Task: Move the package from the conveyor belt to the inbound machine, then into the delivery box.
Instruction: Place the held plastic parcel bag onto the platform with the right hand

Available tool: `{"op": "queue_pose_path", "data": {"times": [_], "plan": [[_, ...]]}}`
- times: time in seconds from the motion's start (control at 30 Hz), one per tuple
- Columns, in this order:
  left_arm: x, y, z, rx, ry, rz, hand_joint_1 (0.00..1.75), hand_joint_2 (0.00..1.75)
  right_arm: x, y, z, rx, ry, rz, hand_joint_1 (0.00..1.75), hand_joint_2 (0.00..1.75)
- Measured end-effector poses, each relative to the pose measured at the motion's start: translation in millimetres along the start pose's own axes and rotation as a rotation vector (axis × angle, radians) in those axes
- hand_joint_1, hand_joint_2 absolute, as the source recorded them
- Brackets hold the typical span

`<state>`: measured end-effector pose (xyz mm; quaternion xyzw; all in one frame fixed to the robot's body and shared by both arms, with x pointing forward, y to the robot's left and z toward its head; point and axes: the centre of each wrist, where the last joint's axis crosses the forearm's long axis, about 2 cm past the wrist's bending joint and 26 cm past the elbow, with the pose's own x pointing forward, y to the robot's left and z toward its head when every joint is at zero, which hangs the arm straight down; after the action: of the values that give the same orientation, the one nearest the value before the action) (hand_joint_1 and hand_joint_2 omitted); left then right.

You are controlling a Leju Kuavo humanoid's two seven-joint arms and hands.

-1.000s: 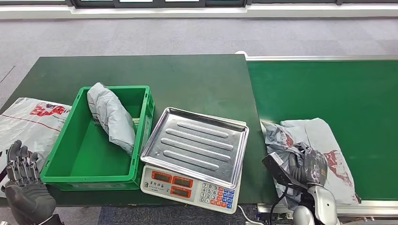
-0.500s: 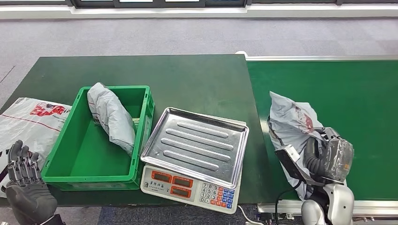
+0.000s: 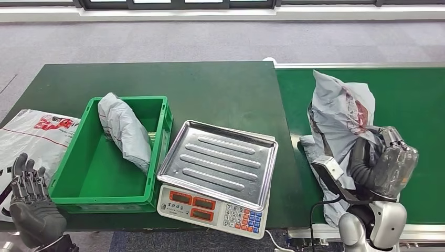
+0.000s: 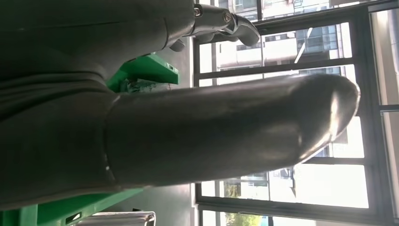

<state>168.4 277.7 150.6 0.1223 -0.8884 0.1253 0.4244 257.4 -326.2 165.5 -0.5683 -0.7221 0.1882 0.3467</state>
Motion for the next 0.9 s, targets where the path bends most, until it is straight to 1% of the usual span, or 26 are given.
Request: {"op": "queue_pose_path", "data": {"times": [0.1,0.2,0.27,0.33,0.47,0.57,0.7,0.9], "plan": [[-4.0,-1.5,-4.0,-0.002,-0.001,0.002,0.0,0.0,6.7,2.1,-11.0,-0.017,-0.039,-0.061,1.75,1.75],[-10.1,-5.5,-10.6,-0.012,0.0,0.017,0.0,0.0,17.4,9.8,-21.1,0.005,-0.077,-0.163,1.75,1.75],[-15.8,-11.7,-16.8,-0.025,0.002,0.037,0.0,0.0,25.9,21.3,-25.9,0.038,-0.097,-0.245,1.75,1.75],[-22.0,-20.8,-25.1,-0.044,0.001,0.06,0.0,0.0,37.3,37.9,-27.6,0.082,-0.113,-0.323,1.75,1.75],[-31.9,-40.1,-39.4,-0.083,0.002,0.099,0.0,0.0,69.8,72.7,-20.2,0.189,-0.136,-0.469,1.75,1.75],[-37.1,-50.5,-45.3,-0.103,0.01,0.123,0.0,0.0,93.2,91.1,-10.6,0.256,-0.131,-0.554,1.75,1.75],[-42.9,-60.9,-48.9,-0.125,0.023,0.145,0.0,0.0,115.2,105.1,1.4,0.323,-0.117,-0.626,1.75,1.75],[-47.4,-70.2,-51.9,-0.145,0.034,0.161,0.0,0.0,139.1,116.9,16.1,0.418,-0.104,-0.691,1.75,1.75]]}}
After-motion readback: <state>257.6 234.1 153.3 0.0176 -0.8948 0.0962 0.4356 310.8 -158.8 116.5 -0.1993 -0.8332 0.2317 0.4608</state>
